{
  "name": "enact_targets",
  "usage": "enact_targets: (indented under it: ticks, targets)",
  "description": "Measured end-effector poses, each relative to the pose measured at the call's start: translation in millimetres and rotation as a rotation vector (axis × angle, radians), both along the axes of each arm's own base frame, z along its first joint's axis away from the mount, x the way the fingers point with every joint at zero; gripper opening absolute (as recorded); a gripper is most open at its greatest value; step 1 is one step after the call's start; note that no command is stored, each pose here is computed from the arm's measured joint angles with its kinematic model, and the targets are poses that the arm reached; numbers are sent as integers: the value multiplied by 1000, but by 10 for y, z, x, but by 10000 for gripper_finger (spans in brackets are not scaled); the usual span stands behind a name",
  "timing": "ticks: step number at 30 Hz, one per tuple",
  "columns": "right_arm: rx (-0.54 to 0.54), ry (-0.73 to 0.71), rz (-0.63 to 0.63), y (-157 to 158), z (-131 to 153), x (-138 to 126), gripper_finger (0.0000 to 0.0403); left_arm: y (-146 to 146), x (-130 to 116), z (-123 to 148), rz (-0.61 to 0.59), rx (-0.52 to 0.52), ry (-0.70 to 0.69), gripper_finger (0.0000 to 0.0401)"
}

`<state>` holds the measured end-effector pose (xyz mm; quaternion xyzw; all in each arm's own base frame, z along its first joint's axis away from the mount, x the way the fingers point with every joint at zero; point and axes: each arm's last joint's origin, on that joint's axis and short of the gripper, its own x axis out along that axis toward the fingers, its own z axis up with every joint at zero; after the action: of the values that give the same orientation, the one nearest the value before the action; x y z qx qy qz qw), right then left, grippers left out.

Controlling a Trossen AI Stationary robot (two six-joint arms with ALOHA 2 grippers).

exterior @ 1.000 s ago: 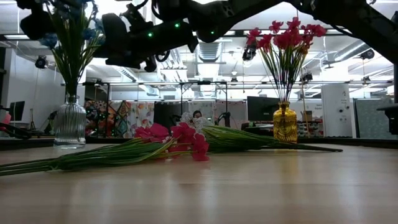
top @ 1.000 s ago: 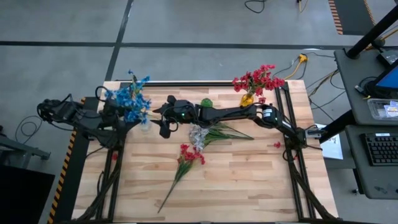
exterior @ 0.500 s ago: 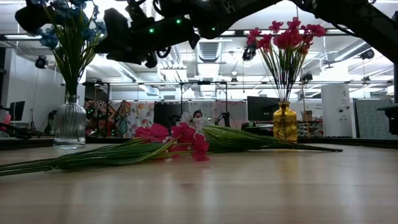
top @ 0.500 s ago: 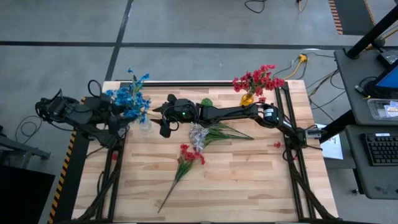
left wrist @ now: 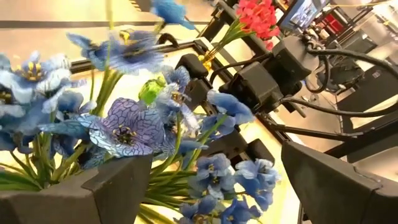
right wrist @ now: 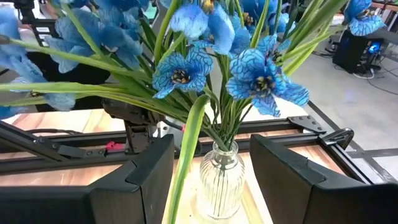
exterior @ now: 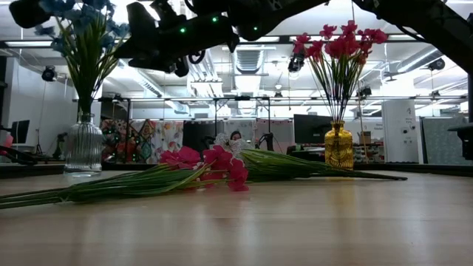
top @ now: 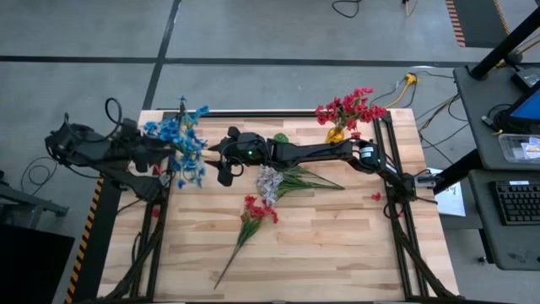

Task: Sort flowers into vase by color
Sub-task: Put the blue flowers into the transparent vase, then put the red flowers into the yellow vase

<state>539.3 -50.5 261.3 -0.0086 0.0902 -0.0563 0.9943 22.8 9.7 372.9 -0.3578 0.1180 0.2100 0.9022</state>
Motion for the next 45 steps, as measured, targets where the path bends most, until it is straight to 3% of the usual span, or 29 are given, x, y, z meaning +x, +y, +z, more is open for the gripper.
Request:
enact_targets:
  ticks: [14, 23, 35, 45]
  targets:
    - [8, 40, -1, 7, 57, -48, 203, 32, -53, 102, -7, 113, -9, 343]
    - [20, 71, 3, 11, 27, -55, 206, 19, -18, 96, -6, 132, 11, 343]
    - [-4, 192, 11, 12, -82, -90, 311, -10, 52, 95, -13, 154, 41, 343]
    - [-21, 408, 1, 8, -79, -271, 346, -10, 51, 99, -13, 154, 41, 343]
